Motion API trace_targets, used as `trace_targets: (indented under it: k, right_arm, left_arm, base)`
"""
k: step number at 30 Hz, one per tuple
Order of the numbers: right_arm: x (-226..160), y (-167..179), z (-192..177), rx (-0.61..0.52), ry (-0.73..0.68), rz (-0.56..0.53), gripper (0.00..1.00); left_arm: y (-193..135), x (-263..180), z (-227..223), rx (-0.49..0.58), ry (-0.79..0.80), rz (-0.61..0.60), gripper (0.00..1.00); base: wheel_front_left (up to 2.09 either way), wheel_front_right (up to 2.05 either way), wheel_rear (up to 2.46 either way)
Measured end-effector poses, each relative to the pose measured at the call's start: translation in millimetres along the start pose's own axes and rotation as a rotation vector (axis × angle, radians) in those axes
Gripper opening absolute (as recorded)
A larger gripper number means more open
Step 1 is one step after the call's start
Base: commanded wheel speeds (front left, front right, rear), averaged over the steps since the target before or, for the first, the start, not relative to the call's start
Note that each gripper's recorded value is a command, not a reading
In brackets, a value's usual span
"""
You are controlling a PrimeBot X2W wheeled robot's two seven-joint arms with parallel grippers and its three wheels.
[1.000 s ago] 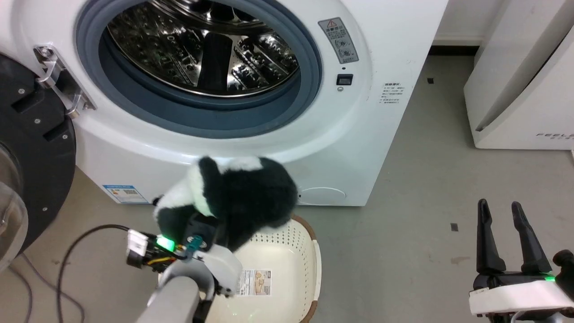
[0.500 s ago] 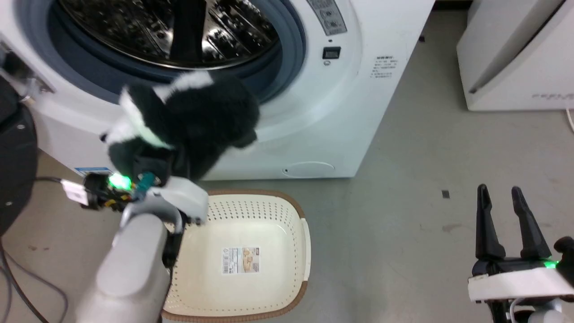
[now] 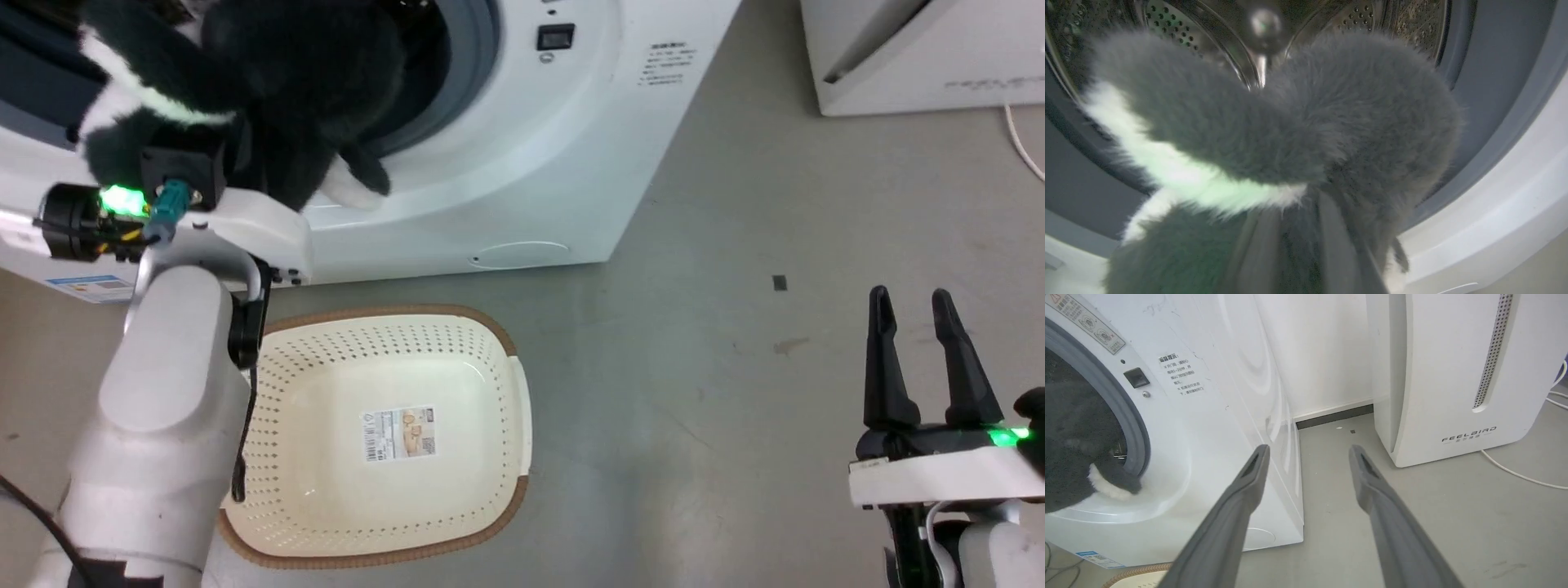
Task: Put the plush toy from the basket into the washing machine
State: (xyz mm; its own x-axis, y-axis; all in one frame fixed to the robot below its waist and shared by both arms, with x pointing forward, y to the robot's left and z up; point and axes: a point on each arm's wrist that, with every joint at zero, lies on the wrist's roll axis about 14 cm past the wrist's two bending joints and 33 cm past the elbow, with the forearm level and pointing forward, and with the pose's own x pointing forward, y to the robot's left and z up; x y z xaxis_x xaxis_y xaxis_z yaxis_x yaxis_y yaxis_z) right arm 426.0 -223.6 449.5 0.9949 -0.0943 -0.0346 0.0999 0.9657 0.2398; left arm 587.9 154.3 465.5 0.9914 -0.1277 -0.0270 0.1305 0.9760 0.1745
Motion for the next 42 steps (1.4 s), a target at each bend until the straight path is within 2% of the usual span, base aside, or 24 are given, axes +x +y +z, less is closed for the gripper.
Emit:
trace_targets:
  k: [23,33,42]
  right_arm:
    - [6.7,-47.4,-25.0,-0.006,0.063,-0.133,1.0]
    - [5.3,-62.3,-42.7,-0.008,0.111,-0.177,1.0]
    - [2.8,-62.7,-49.7,-0.005,0.134,-0.18,1.0]
  left_arm:
    - [8.3,126.0,-13.3,0.07,-0.019,-0.015,0.0]
    - [17.0,167.1,-21.0,0.086,-0.037,0.018,0.0]
    - [12.9,178.9,-31.8,0.11,-0.024,0.012,0.0]
  base:
    - [0.0,0.0,0.0]
    - [0.0,0.0,0.0]
    - [0.0,0.0,0.0]
